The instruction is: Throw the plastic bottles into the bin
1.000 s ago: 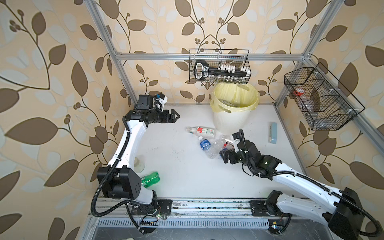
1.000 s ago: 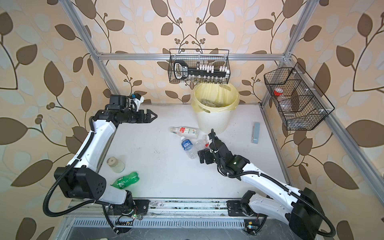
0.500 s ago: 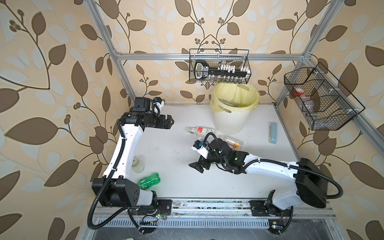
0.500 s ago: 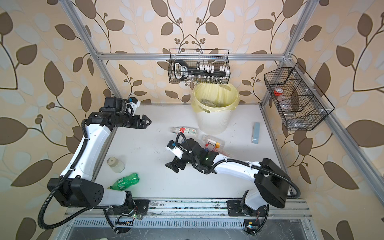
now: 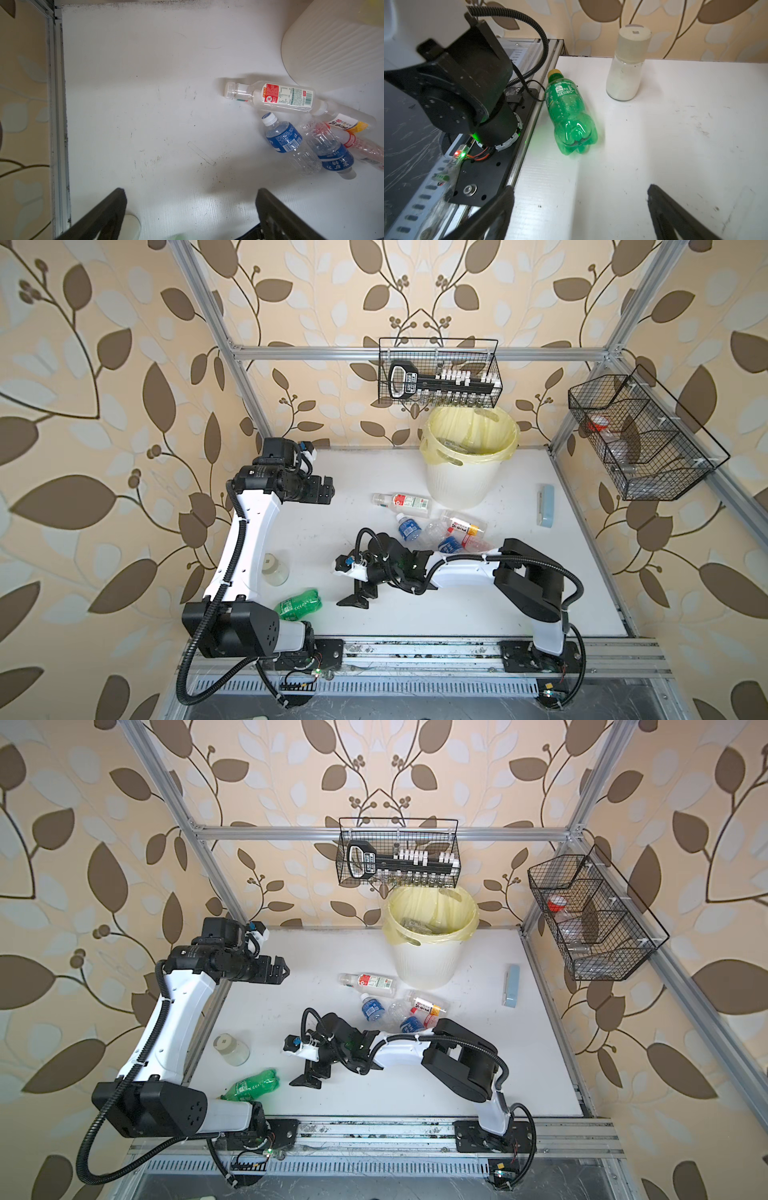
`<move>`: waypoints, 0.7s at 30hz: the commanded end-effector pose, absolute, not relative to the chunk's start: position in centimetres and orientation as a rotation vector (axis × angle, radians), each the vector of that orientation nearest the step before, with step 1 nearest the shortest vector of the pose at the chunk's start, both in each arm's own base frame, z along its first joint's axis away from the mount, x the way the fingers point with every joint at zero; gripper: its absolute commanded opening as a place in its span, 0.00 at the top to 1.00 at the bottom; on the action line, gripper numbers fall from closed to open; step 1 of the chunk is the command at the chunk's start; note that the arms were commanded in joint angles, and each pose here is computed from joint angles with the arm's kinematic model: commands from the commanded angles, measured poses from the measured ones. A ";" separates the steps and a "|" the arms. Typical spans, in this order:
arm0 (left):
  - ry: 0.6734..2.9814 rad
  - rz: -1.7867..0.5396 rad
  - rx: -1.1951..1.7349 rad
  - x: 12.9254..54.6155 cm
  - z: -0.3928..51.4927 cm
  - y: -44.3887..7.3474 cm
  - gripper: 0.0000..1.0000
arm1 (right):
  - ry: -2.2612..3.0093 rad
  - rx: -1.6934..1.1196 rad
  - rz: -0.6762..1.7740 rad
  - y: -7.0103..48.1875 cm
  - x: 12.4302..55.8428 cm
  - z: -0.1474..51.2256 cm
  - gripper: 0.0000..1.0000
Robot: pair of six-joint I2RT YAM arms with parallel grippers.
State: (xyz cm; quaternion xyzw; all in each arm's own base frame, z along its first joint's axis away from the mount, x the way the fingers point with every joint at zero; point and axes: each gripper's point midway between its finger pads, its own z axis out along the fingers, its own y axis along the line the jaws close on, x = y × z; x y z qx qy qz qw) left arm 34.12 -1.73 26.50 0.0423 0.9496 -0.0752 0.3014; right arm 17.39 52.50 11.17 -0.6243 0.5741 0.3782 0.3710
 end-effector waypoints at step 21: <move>2.473 -0.228 0.108 33.7 28.7 -2.0 0.01 | 1.352 -1.657 0.976 60.7 17.1 10.6 0.00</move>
